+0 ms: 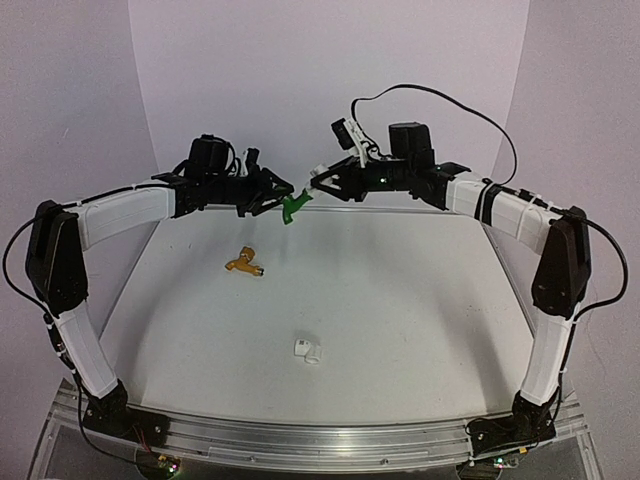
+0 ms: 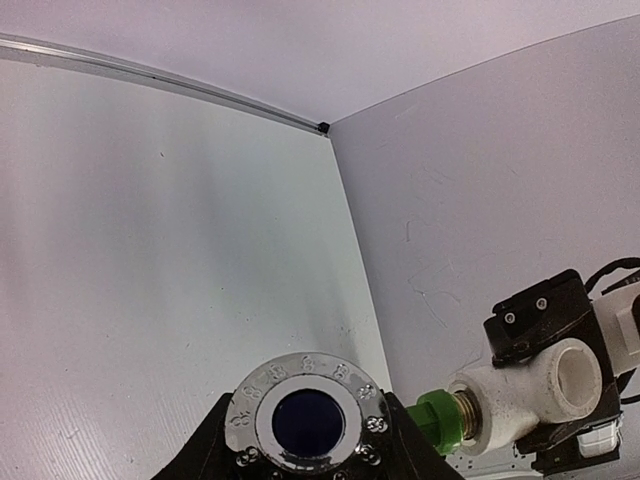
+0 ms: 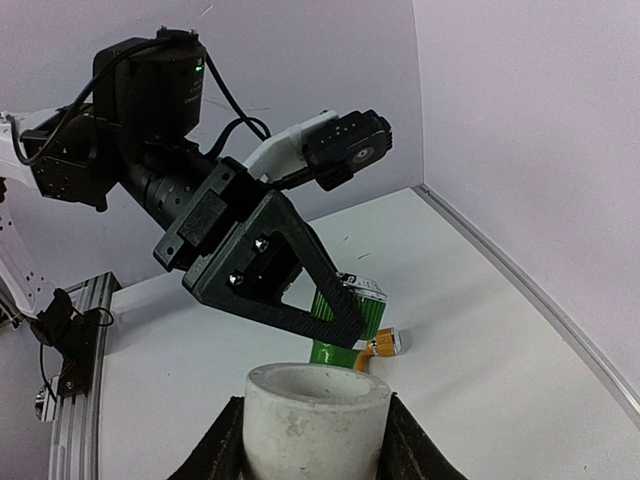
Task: Install the water faucets
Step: Place the water faucet at the center of the board.
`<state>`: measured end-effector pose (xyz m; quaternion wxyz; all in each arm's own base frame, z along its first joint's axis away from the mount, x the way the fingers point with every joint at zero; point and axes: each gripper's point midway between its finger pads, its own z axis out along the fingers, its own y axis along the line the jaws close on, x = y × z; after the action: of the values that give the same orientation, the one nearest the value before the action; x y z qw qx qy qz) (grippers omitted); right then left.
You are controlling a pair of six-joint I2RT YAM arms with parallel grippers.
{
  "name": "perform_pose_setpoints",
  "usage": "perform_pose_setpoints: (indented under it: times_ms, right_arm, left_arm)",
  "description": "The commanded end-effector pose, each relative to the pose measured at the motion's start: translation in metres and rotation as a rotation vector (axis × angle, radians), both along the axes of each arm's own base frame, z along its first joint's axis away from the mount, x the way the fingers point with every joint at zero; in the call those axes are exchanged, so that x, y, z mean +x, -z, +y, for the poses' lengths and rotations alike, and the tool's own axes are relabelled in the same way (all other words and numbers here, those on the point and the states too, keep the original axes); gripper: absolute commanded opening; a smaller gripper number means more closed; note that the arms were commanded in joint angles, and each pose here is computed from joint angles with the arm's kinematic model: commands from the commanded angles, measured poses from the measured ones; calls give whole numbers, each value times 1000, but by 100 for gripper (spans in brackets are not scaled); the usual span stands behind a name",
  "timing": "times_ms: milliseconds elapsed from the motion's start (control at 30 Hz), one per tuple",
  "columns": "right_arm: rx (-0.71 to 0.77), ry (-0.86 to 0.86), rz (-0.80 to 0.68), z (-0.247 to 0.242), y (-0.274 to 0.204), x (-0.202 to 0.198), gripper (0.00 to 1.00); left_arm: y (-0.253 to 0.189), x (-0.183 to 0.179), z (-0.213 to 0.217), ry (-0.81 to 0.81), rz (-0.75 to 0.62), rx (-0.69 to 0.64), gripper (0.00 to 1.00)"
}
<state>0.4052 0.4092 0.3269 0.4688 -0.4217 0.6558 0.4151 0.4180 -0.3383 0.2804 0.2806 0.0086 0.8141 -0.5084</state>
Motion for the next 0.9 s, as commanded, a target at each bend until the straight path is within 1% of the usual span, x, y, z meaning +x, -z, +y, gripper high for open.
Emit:
perform_pose_setpoints:
  times_ms: [0, 133, 267, 367, 500, 700, 867]
  right_arm:
    - [12, -7, -23, 8, -10, 2, 0]
    - [0, -12, -57, 19, -10, -5, 0]
    - [-13, 29, -57, 19, -5, -1, 0]
    - [31, 84, -37, 18, -10, 6, 0]
    - [115, 176, 27, 20, -15, 14, 0]
    - [165, 275, 94, 23, -13, 25, 0]
    - [240, 304, 160, 27, -18, 27, 0]
  left_arm:
    - [-59, -12, -3, 55, -176, -72, 0]
    - [-74, -16, -6, 82, -270, -99, 0]
    - [-85, -16, -8, 87, -309, -131, 0]
    - [-90, -16, -8, 65, -337, -151, 0]
    - [-96, -18, -7, 32, -378, -169, 0]
    - [-107, -23, -1, -33, -457, -169, 0]
    - [-111, -28, 2, -66, -517, -197, 0]
